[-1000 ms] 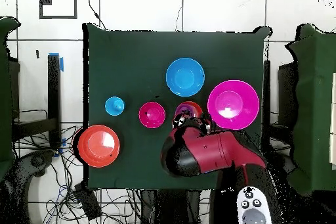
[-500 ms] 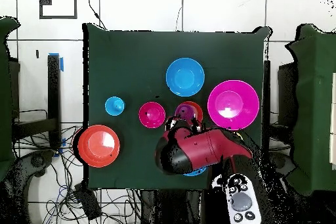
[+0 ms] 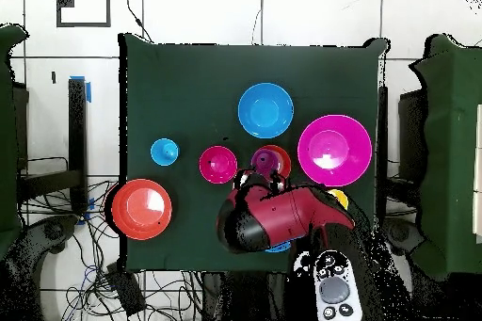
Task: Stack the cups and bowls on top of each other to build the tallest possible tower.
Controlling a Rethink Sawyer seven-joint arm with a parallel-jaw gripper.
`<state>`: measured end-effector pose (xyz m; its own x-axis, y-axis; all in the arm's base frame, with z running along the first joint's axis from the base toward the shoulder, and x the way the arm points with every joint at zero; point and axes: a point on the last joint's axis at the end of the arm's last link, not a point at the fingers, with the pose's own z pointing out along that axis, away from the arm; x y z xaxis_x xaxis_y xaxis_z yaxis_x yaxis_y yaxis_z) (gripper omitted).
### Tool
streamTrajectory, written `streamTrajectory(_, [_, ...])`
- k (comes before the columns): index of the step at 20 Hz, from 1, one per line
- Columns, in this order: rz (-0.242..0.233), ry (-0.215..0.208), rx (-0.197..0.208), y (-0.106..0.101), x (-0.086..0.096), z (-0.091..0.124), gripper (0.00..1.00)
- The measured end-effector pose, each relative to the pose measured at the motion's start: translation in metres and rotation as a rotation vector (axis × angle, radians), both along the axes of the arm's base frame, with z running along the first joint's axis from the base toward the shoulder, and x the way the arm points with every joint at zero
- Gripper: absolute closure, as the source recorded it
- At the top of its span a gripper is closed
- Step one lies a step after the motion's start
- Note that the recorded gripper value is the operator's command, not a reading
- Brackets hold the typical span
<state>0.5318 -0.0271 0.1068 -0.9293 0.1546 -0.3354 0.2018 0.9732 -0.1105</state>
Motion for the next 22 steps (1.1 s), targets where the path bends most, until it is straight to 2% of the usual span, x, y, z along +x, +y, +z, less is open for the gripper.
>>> streamTrajectory(10, [-0.01, -0.011, -0.024, -0.008, -0.004, 0.007, 0.0])
streamTrajectory(14, [-0.001, -0.018, -0.034, -0.004, -0.007, 0.008, 0.0])
streamTrajectory(19, [0.031, -0.025, -0.042, 0.01, -0.015, 0.008, 0.0])
streamTrajectory(22, [0.058, -0.028, -0.033, 0.029, -0.025, 0.006, 0.0])
